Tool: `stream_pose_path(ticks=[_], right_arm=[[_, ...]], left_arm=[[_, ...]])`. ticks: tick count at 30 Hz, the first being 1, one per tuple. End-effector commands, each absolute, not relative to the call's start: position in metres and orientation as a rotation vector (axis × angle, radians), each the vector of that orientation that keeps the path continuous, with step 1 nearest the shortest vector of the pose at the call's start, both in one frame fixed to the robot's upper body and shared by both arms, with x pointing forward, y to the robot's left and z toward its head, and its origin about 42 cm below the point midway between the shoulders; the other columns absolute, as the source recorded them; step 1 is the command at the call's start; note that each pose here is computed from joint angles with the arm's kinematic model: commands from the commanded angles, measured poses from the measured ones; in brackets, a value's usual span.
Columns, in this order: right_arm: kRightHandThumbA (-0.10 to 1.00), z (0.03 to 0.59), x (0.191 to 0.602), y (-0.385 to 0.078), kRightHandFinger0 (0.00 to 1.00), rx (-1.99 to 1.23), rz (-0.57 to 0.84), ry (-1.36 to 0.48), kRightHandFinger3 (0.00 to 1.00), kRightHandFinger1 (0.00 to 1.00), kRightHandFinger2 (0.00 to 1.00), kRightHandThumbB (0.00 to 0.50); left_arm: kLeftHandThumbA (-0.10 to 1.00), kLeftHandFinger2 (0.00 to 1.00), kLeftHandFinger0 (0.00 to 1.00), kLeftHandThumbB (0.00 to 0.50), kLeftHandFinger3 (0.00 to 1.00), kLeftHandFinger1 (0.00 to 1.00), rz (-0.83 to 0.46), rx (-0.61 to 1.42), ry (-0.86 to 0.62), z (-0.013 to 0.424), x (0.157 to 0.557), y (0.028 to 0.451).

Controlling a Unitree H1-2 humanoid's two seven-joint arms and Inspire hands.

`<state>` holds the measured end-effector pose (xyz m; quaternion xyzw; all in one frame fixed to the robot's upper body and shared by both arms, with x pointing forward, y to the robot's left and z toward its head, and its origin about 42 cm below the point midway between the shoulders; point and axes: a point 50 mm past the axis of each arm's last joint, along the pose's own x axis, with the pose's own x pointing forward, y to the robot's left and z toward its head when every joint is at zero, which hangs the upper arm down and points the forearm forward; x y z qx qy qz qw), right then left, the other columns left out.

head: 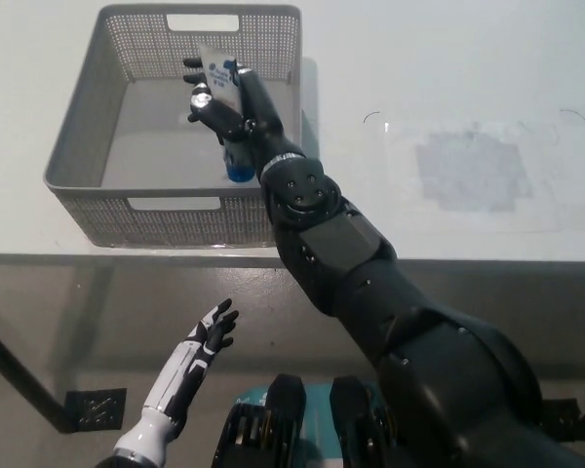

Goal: Use the right hand to pick up a shampoo and place it into a container on the left side

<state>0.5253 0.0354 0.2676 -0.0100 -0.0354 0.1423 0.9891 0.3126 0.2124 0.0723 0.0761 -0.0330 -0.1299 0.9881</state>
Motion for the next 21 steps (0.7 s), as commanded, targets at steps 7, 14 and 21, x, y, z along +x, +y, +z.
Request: stream_pose_path(ticks=[7, 14, 21], right_arm=[[-0.10, 0.299, 0.529, 0.036, 0.00, 0.012, 0.226, -0.237, 0.71, 0.38, 0.71, 0.156], [-0.10, 0.305, 0.526, 0.039, 0.00, 0.063, 0.177, -0.296, 0.65, 0.35, 0.70, 0.177], [0.62, 0.300, 0.527, 0.032, 0.85, 0.041, 0.267, -0.332, 1.00, 0.97, 1.00, 0.391]], left_arm=[[0.98, 1.00, 1.00, 0.082, 1.00, 1.00, -0.291, 0.200, -0.140, 0.086, 0.322, 0.212], [0.98, 1.00, 1.00, 0.082, 1.00, 1.00, -0.291, 0.205, -0.135, 0.086, 0.322, 0.210], [0.98, 1.00, 1.00, 0.084, 1.00, 1.00, -0.302, 0.213, -0.138, 0.087, 0.323, 0.210]])
